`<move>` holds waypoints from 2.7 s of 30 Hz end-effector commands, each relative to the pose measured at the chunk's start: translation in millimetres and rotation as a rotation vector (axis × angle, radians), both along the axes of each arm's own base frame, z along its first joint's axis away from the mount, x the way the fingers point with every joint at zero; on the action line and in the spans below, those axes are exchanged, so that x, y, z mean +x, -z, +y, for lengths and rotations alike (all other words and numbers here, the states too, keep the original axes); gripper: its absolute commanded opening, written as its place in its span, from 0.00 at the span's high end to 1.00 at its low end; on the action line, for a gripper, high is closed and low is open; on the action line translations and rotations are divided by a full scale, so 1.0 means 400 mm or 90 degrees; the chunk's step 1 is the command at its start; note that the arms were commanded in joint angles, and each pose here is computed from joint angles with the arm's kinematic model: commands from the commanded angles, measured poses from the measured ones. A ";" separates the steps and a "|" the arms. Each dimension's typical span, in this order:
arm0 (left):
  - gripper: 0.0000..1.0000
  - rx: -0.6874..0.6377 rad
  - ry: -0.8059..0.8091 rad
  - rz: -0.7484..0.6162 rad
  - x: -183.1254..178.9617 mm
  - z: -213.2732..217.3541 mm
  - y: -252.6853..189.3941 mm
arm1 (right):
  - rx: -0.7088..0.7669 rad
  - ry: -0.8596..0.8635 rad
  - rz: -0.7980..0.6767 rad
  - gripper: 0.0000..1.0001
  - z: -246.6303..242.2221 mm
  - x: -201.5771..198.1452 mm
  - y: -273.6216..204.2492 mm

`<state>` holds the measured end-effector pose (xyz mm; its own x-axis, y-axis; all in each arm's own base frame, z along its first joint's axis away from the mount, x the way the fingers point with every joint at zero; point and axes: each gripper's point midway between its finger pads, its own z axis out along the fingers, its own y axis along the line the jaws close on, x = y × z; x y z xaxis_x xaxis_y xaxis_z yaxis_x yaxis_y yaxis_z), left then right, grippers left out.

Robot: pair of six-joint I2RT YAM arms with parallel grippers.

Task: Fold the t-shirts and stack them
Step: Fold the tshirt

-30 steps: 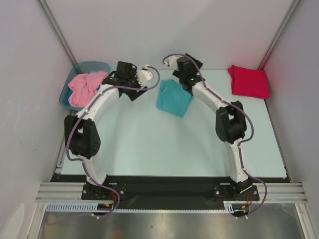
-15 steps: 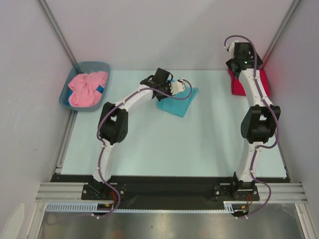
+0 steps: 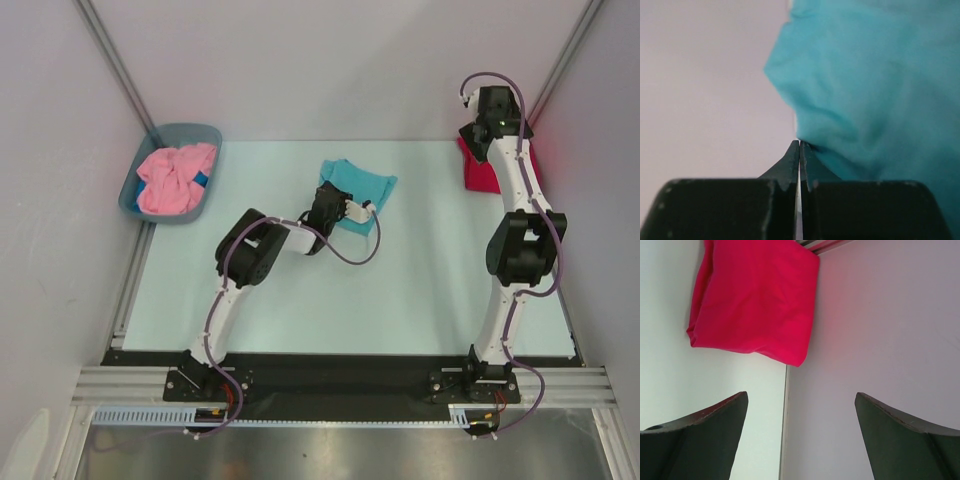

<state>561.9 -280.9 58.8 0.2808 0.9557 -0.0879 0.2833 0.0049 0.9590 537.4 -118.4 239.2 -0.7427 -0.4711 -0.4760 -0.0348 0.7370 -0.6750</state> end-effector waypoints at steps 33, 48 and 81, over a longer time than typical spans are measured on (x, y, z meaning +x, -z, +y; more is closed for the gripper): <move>1.00 -0.062 -0.061 -0.299 0.177 -0.030 -0.420 | 0.041 0.006 -0.086 0.05 0.000 0.047 -0.111; 1.00 0.168 0.032 0.057 0.200 -0.076 0.082 | 0.042 0.002 -0.091 0.05 0.016 0.047 -0.121; 0.00 -0.270 -0.649 -0.181 -0.249 0.970 -0.563 | 0.105 -0.474 0.172 0.09 0.902 -0.195 0.215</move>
<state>471.6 116.4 346.2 -0.5017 0.6815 -0.5328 -0.3873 0.3738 0.8428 492.7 196.3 172.8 -0.4348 -0.7765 -0.4560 -0.5854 0.6285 -0.5121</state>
